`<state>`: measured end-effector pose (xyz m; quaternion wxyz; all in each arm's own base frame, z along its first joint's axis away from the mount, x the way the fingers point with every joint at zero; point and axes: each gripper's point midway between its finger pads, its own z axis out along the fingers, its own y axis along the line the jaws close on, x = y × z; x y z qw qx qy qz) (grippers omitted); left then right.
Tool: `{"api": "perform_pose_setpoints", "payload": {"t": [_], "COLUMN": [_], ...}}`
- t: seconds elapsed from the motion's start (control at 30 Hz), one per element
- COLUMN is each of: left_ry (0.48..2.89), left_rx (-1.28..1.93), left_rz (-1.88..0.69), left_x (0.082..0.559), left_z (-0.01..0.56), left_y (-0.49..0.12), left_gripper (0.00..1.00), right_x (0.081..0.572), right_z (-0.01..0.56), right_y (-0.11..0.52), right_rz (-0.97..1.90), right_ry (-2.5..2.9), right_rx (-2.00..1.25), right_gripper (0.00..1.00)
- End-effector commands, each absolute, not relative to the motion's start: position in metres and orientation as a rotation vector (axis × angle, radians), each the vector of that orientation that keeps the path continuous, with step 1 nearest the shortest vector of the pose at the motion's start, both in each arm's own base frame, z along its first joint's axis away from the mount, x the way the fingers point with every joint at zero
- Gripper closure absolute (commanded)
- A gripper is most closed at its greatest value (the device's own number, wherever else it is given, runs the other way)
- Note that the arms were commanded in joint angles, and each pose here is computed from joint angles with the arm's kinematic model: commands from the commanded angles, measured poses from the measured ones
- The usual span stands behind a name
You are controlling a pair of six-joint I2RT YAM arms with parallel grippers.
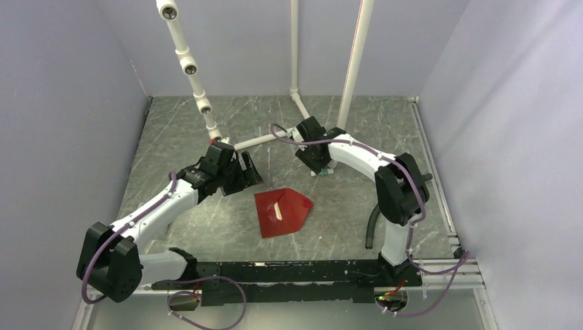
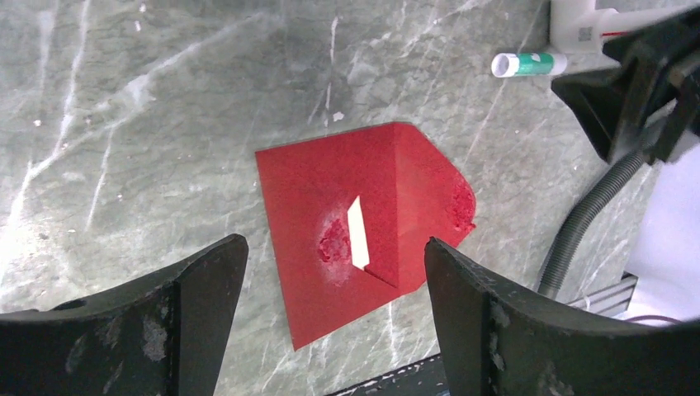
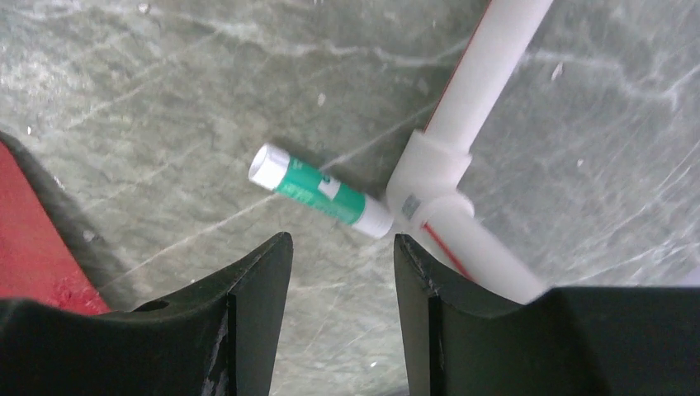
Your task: Place the letter into the envelope and seal it
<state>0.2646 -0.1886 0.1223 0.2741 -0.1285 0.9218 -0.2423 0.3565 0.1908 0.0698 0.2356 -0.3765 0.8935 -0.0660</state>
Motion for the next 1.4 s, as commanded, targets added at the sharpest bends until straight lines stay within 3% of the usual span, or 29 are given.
{"api": "perform_pose_setpoints", "payload": {"t": [0.0, 0.13, 0.27, 0.77, 1.17, 1.37], "left_ry": [2.413, 2.435, 2.458, 2.461, 2.443, 2.432], "left_rx": [-0.252, -0.238, -0.255, -0.309, -0.327, -0.331], "left_rz": [-0.742, -0.733, -0.765, -0.753, -0.75, -0.748], "left_x": [0.281, 0.288, 0.29, 0.297, 0.296, 0.293], "left_z": [0.145, 0.141, 0.134, 0.132, 0.135, 0.137], "left_y": [-0.206, -0.209, -0.212, -0.201, -0.195, -0.191], "left_gripper": [0.16, 0.16, 0.17, 0.17, 0.17, 0.16], "right_x": [0.365, 0.362, 0.356, 0.371, 0.354, 0.348], "right_z": [0.075, 0.06, 0.063, 0.036, 0.023, 0.014], "right_y": [0.198, 0.188, 0.199, 0.189, 0.2, 0.198], "right_rz": [-0.175, -0.175, 0.006, -0.001, 0.086, 0.022], "right_ry": [2.432, 2.491, 2.467, 2.503, 2.515, 2.516], "right_rx": [-1.258, -1.339, -1.382, -1.388, -1.432, -1.462], "right_gripper": [0.48, 0.49, 0.49, 0.51, 0.61, 0.57]}}
